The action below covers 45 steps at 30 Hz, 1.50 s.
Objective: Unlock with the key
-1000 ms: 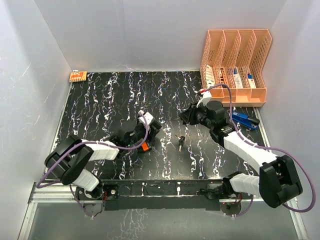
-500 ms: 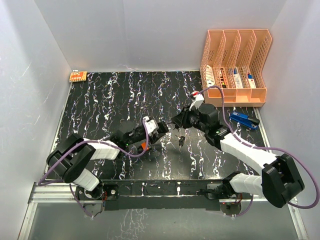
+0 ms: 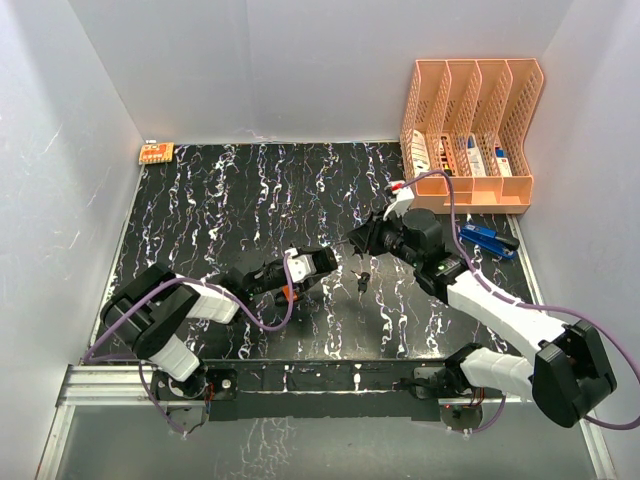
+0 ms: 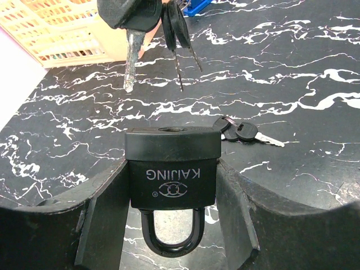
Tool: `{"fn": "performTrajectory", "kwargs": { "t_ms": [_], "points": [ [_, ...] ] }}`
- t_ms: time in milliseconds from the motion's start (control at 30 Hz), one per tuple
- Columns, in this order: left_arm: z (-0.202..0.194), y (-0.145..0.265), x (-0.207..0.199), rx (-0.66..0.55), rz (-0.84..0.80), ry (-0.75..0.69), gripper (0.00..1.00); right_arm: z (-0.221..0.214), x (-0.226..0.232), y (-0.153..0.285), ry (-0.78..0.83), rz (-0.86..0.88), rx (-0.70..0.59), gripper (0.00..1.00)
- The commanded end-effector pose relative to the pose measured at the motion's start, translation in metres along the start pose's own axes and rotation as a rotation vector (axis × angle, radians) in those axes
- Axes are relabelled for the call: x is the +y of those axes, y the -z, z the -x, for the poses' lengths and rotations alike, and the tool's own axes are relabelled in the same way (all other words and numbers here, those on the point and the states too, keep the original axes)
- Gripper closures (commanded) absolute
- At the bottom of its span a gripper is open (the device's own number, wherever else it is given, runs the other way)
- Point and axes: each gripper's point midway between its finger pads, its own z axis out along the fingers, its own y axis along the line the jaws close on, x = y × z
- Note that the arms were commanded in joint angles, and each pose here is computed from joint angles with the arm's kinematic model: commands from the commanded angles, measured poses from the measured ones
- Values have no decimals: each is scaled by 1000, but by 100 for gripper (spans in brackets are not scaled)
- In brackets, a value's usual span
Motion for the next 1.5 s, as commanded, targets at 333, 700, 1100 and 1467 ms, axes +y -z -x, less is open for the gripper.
{"fn": "performTrajectory", "kwargs": {
  "t_ms": [333, 700, 1100, 1467],
  "points": [
    [53, -8, 18, -178, 20, -160, 100, 14, 17, 10, 43, 52, -55, 100],
    [59, -8, 24, -187, 47, -169, 100, -5, 26, 9, 48, 82, -22, 100],
    [65, -9, 21, -203, 20, -172, 100, -13, 27, 3, 53, 80, -6, 100],
    [67, -6, 20, -201, 17, -182, 100, -15, 19, 0, 53, 35, -1, 100]
  ]
}}
